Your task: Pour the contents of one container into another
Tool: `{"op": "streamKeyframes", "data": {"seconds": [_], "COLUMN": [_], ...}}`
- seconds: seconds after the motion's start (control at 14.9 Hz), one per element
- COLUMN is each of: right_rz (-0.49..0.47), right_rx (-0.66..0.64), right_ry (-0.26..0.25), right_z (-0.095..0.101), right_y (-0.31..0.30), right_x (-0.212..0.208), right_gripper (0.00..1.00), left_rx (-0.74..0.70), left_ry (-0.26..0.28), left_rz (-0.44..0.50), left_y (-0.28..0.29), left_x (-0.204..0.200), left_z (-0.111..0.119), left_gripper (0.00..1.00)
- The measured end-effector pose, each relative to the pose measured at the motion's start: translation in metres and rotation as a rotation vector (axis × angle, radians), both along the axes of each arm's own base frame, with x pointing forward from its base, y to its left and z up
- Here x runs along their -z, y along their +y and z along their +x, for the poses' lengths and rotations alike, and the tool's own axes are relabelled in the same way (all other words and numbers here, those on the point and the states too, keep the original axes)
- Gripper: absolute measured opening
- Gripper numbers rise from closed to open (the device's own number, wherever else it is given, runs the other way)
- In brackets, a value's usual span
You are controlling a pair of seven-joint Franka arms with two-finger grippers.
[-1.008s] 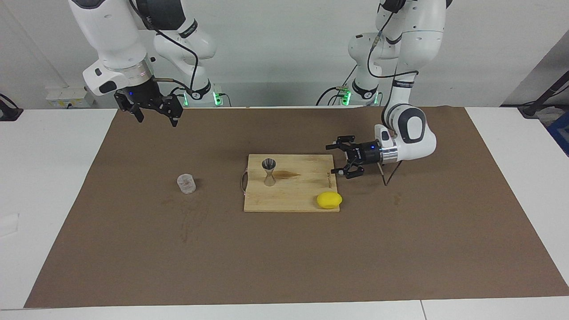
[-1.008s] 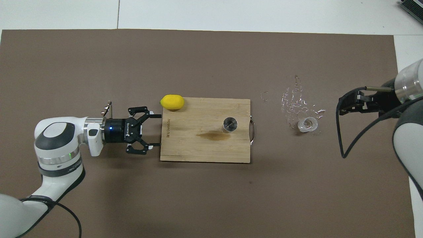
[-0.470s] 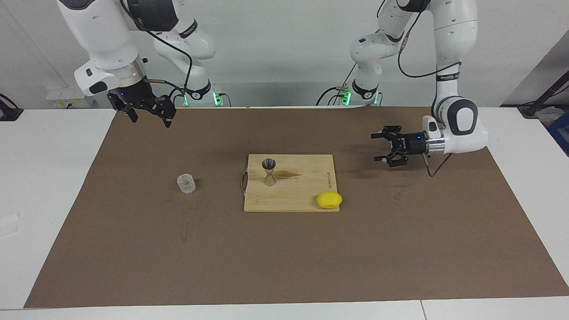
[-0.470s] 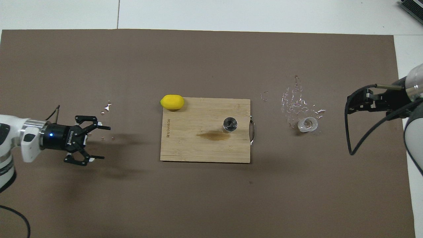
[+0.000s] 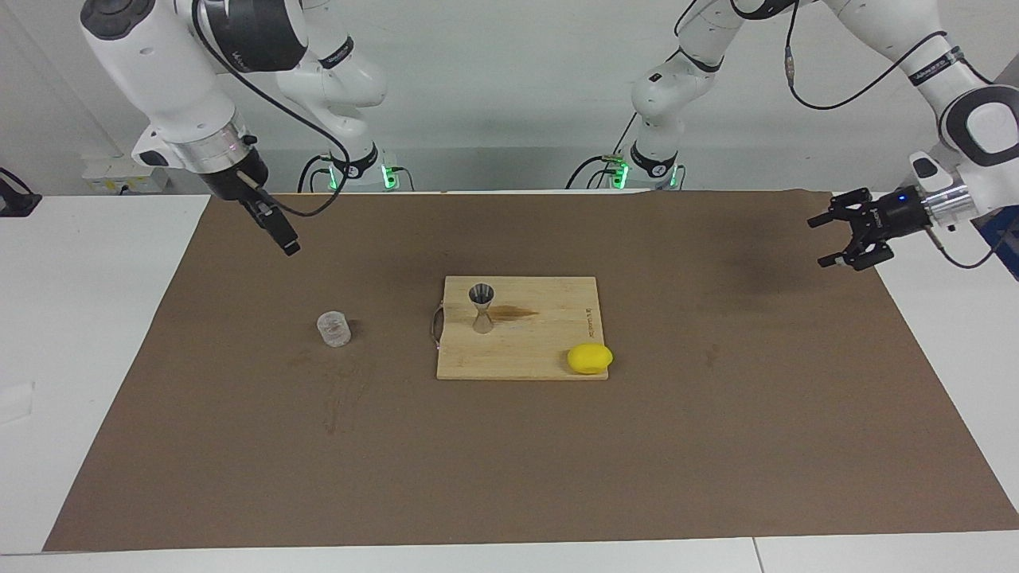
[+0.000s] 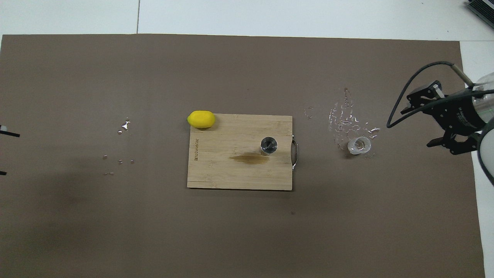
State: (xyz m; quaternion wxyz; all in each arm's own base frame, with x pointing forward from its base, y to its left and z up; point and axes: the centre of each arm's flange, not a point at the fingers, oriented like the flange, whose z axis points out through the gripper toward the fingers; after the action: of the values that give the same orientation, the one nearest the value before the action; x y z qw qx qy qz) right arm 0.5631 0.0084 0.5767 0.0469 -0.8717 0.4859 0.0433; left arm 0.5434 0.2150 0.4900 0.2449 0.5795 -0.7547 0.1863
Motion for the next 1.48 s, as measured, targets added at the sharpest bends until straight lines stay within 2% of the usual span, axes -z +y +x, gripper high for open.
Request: {"op": "streamKeyframes", "data": {"seconds": [0.2, 0.34, 0.47, 0.6, 0.74, 0.94, 1.28, 1.48], "right_rz": [0.066, 0.127, 0.187, 0.261, 0.307, 0.351, 0.421, 0.504], "right_rx": [0.205, 0.299, 0.376, 0.461, 0.524, 0.586, 0.624, 0.609], "right_ry": [0.034, 0.077, 0.097, 0.103, 0.112, 0.113, 0.094, 0.122], "right_z": [0.003, 0.004, 0.01, 0.015, 0.014, 0.013, 0.009, 0.0], "right_y": [-0.03, -0.047, -0.071, -0.093, -0.104, -0.106, -0.101, -0.099], "right_x": [0.045, 0.08, 0.112, 0.141, 0.167, 0.2, 0.244, 0.28], "right_gripper": [0.92, 0.91, 0.9, 0.83, 0.81, 0.81, 0.81, 0.81], "left_rx": [-0.037, -0.082, -0.128, -0.19, -0.267, -0.506, -0.978, -1.284], "left_ry": [-0.047, -0.038, -0.045, -0.057, -0.03, 0.087, 0.311, 0.439], "left_rz": [0.099, 0.165, 0.238, 0.311, 0.37, 0.433, 0.557, 0.583], "left_y": [0.014, 0.022, 0.017, -0.017, -0.064, -0.11, -0.179, -0.22], "left_x": [-0.053, -0.075, -0.106, -0.153, -0.188, -0.199, -0.179, -0.169], "left_z": [0.005, 0.003, 0.002, -0.005, -0.015, -0.014, -0.006, -0.01], "left_gripper": [1.0, 1.0, 1.0, 1.0, 1.0, 1.0, 1.0, 1.0]}}
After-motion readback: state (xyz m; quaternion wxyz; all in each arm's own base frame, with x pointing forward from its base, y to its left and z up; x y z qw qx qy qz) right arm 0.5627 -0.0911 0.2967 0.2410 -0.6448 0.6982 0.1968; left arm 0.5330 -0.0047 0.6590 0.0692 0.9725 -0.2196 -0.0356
